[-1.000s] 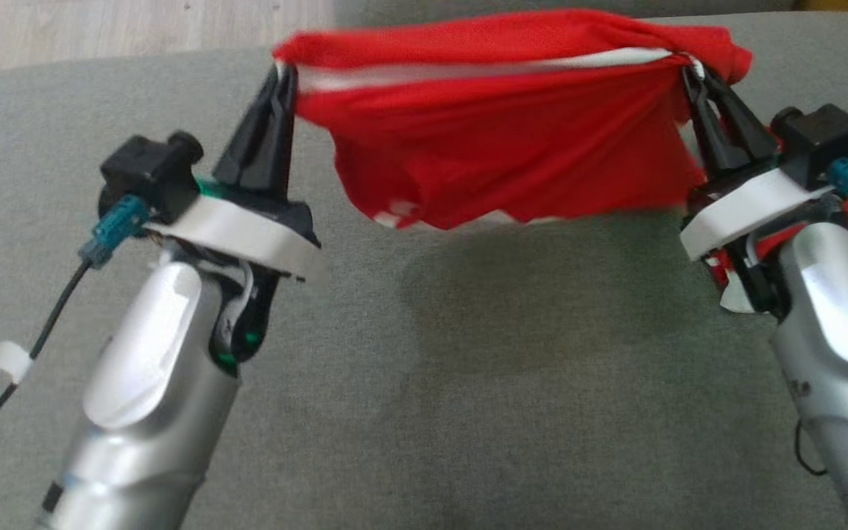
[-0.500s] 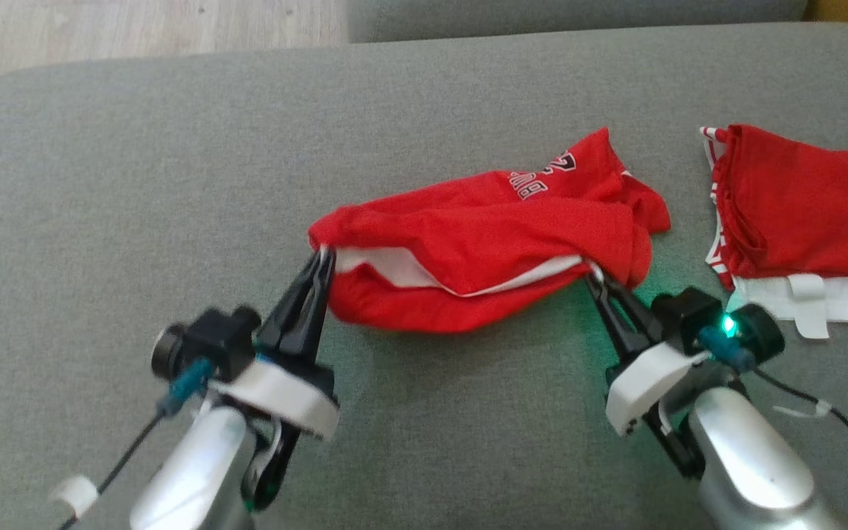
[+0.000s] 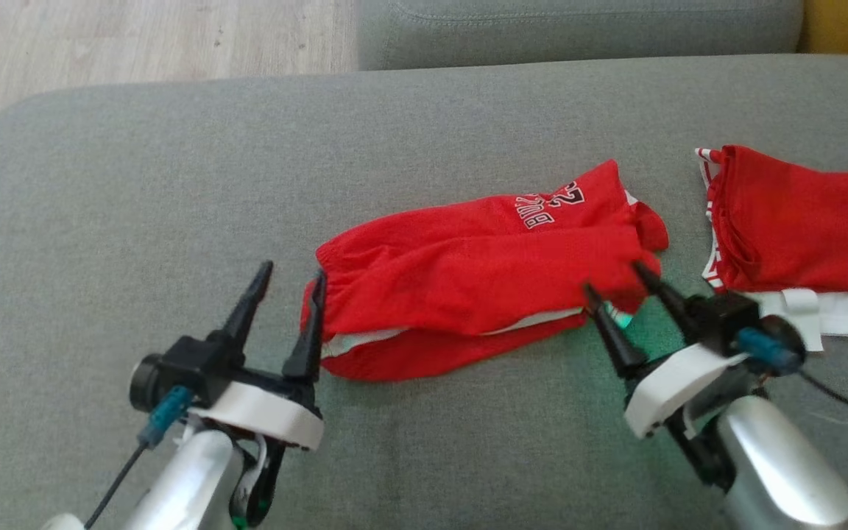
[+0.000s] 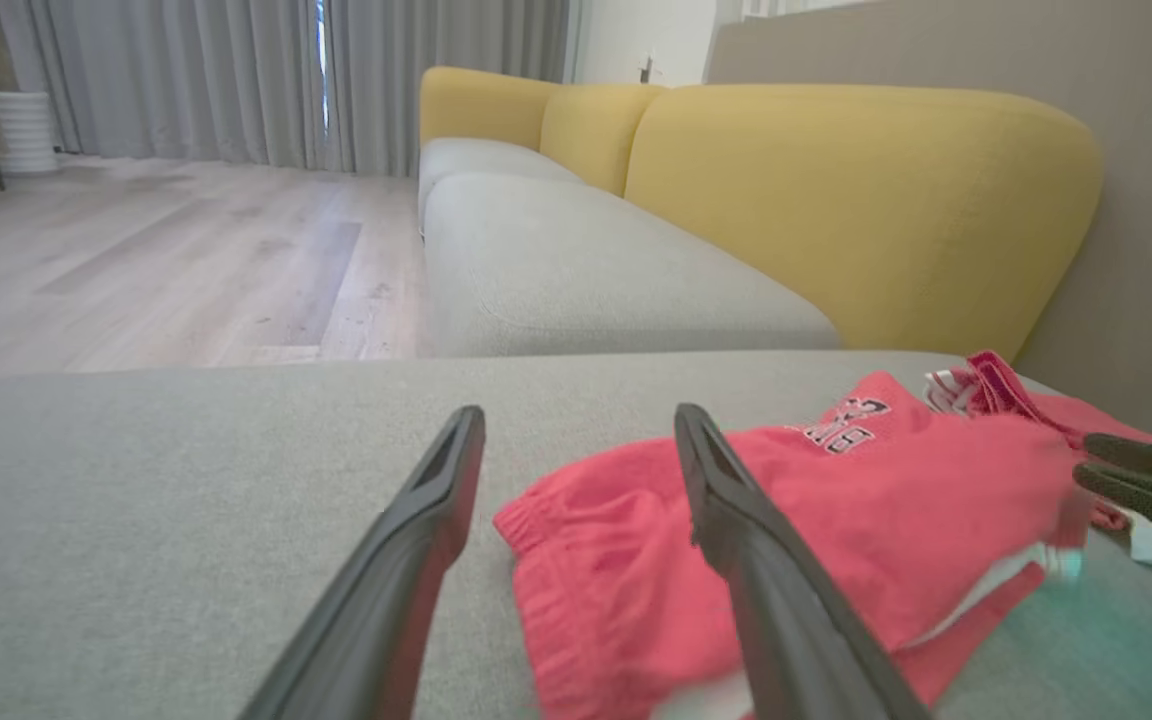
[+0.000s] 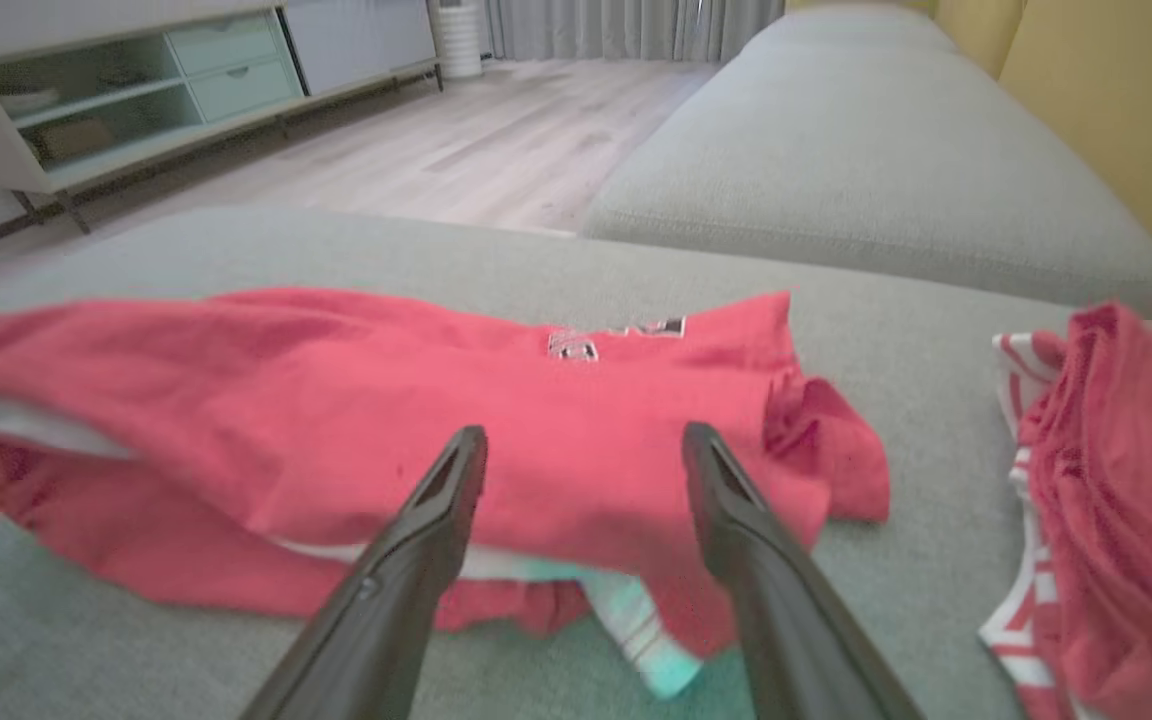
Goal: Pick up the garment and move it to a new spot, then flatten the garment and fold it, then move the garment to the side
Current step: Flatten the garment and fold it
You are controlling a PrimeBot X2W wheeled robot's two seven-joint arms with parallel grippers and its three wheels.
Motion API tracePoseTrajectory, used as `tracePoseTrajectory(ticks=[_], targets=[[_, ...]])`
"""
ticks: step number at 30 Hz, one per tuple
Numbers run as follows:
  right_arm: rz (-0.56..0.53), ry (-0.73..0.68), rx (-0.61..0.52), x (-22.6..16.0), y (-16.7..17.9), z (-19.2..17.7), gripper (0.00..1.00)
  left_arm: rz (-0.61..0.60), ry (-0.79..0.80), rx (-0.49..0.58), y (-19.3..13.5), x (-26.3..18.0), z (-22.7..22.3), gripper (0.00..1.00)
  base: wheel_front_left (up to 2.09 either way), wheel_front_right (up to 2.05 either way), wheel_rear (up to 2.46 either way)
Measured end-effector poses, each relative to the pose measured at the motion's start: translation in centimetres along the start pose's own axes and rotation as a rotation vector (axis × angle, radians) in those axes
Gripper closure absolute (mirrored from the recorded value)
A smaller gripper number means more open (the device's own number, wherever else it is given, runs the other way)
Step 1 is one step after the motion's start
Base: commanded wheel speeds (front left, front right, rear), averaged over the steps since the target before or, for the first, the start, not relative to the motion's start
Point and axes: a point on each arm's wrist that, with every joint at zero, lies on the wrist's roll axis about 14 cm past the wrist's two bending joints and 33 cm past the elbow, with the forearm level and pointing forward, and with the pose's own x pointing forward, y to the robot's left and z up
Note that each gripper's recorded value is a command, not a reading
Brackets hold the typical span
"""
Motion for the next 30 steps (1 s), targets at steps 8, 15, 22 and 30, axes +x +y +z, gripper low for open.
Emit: tracePoseTrajectory(ticks=[8,15,22,30], targets=[[-0.066,-0.112,0.064,-1.6,-1.8,3.0,0.00,0.053,-0.137,-0.033,0.3,0.0,3.8,0.00,0.00,0.00,0.00],[-0.150,-0.111,0.181,-2.7,-2.7,1.6,0.00,0.078,-0.146,-0.093,-0.4,-0.7,3.3,0.00,0.00,0.00,0.00],[-0.149,-0.010,0.278,-1.0,-2.8,-0.4,0.00,0.077,-0.130,-0.095,-0.3,-0.5,2.5,0.00,0.00,0.00,0.00],[-0.097,0.062,0.311,2.0,-2.3,-0.8,0.00,0.090,-0.096,-0.094,0.3,-0.6,1.3,0.00,0.00,0.00,0.00]])
